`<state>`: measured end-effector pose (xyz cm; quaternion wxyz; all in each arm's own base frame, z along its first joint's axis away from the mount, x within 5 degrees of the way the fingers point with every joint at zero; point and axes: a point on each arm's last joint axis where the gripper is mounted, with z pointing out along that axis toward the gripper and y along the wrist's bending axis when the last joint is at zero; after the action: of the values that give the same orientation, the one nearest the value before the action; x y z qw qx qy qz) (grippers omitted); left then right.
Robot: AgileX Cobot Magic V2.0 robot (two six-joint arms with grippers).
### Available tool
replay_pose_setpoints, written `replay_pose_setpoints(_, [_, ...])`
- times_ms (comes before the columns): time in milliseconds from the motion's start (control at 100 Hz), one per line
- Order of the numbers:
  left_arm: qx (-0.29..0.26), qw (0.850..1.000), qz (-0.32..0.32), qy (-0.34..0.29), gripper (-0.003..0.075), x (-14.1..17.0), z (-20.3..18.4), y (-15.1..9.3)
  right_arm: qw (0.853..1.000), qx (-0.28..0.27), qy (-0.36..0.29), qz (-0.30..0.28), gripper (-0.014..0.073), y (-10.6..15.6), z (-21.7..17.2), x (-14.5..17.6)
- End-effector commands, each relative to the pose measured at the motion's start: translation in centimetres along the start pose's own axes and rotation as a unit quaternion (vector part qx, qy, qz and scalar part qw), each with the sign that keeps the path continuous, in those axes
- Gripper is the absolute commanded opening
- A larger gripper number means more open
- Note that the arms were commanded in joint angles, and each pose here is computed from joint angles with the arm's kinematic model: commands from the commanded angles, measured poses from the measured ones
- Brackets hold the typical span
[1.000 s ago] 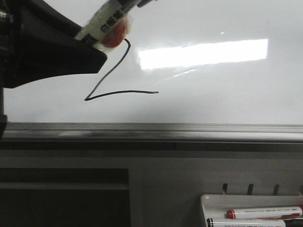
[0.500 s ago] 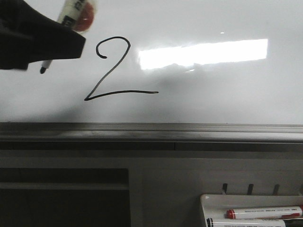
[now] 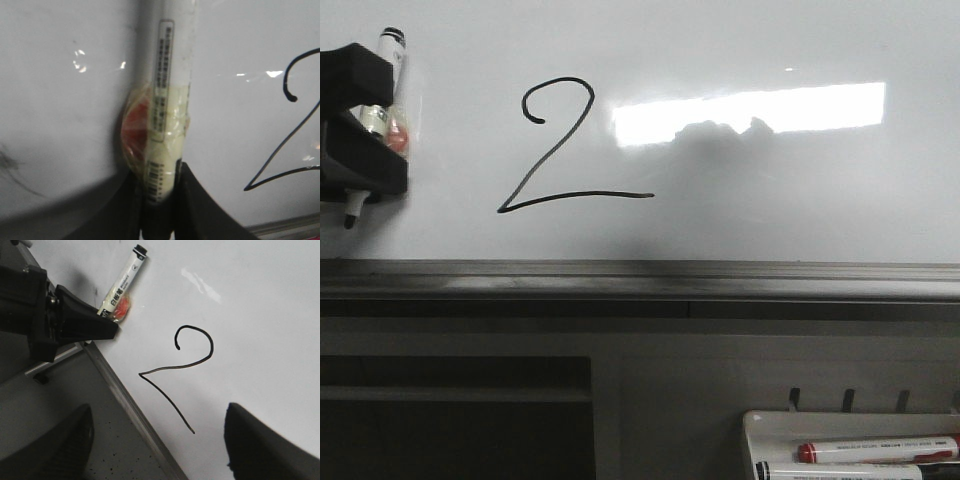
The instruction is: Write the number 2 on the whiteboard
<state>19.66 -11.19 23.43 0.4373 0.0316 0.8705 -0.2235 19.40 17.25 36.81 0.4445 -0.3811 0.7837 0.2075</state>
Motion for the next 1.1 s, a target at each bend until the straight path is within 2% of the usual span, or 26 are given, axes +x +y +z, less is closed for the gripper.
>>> replay_pose_setpoints(0, [0.007,0.999,-0.011,-0.042,-0.0020,-1.9,0.3,-0.6,0.999,0.015,-0.051,0.001,0.0481,-0.2,-1.5,-1.5])
replay_pose_setpoints(380, [-0.001,1.000,-0.008,-0.027,-0.0005,-1.7,1.4,-0.5,0.999,0.006,-0.034,0.000,0.0480,0.0,-1.4,-1.2])
replay_pose_setpoints(450, [-0.001,1.000,-0.008,-0.029,0.0074,-1.7,1.4,-0.5,0.999,0.005,-0.033,0.001,0.0481,0.0,-1.4,-1.2])
replay_pose_setpoints(600, [-0.001,1.000,-0.008,-0.029,0.0369,-1.7,1.4,-0.5,0.999,0.003,-0.033,0.004,0.0480,0.0,-1.4,-1.2])
replay_pose_setpoints(670, [-0.001,1.000,-0.008,-0.029,0.0435,-1.7,1.4,-0.5,0.999,0.003,-0.033,0.004,0.0480,0.0,-1.4,-1.2])
replay_pose_setpoints(1090, [0.004,1.000,0.002,-0.013,0.0442,-1.6,0.9,-0.7,0.999,0.004,-0.035,0.004,0.0481,0.0,-1.4,-1.3])
